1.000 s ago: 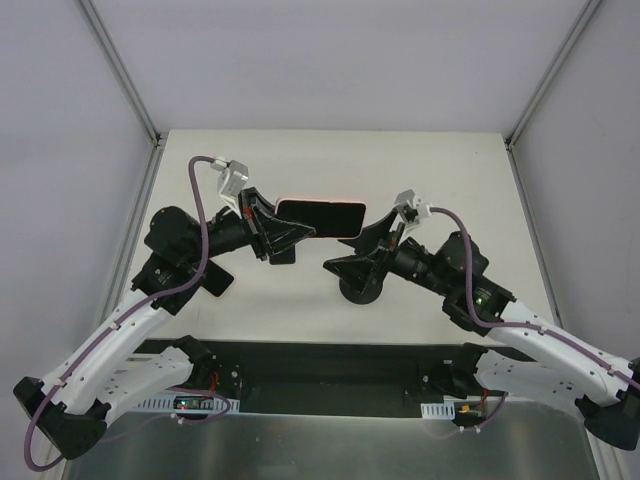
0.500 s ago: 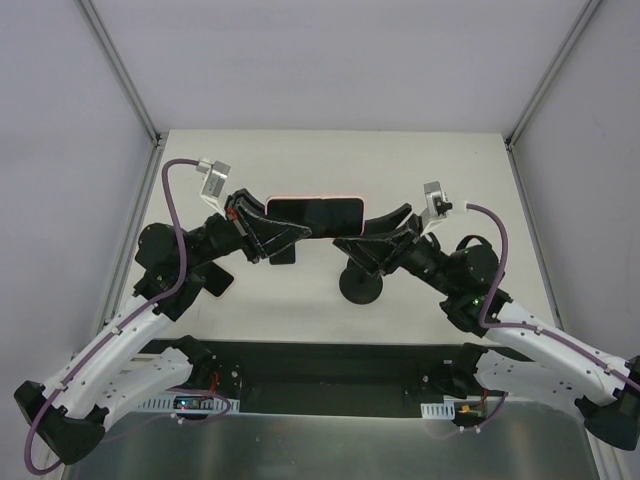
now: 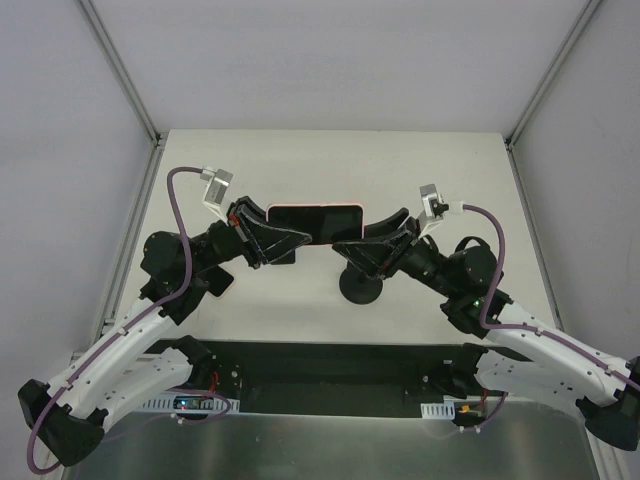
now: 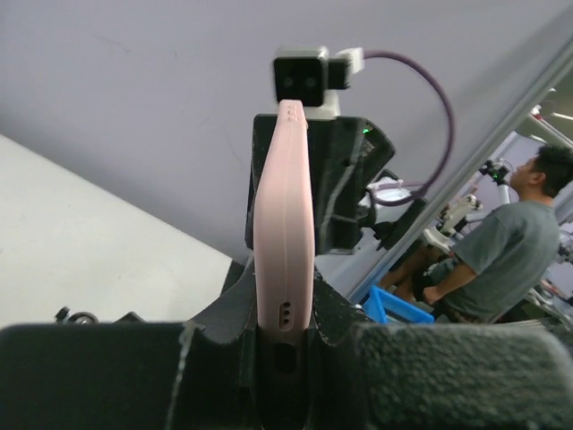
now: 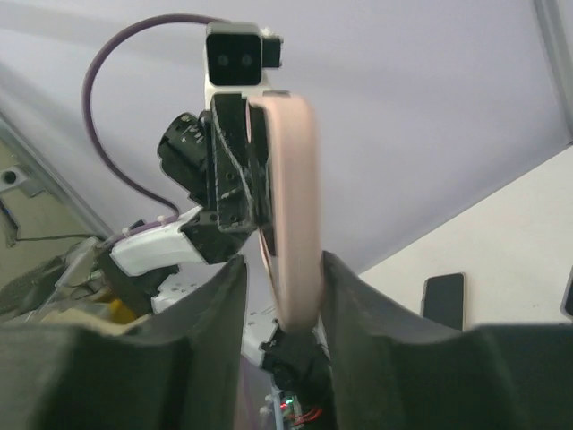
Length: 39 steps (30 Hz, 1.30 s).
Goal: Place the phone on the phone stand
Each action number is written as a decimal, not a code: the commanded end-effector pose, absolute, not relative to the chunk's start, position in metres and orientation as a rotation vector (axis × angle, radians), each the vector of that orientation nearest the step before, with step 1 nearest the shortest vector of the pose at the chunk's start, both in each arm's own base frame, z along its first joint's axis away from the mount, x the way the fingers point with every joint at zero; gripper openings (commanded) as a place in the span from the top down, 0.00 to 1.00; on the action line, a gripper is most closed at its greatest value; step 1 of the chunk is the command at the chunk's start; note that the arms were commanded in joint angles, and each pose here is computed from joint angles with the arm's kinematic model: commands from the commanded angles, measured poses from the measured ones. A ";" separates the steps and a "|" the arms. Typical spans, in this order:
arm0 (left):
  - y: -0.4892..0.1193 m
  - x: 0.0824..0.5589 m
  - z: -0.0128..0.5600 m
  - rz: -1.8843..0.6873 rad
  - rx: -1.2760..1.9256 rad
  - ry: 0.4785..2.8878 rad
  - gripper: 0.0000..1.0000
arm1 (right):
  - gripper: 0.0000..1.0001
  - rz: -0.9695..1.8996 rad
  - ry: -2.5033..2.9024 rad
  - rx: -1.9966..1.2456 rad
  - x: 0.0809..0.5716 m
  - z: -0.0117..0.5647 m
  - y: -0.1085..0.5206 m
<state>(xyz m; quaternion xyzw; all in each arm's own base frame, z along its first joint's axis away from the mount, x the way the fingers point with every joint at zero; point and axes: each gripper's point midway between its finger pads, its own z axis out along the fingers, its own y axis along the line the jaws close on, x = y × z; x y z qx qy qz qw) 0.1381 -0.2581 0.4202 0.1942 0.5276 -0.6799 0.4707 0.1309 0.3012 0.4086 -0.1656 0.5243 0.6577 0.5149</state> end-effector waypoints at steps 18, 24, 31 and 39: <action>-0.249 0.156 0.353 -1.317 0.575 1.716 0.11 | 1.00 1.257 1.490 -0.759 0.124 0.373 0.274; -0.276 0.095 0.347 -1.629 1.058 1.688 0.31 | 1.00 1.261 1.644 -1.039 0.084 0.359 0.257; -0.304 0.062 0.341 -1.697 1.287 1.610 0.26 | 0.99 1.294 1.656 -1.102 0.069 0.367 0.251; -0.328 0.080 0.343 -1.602 1.158 1.714 1.00 | 0.63 1.337 1.709 -0.967 0.077 0.366 0.257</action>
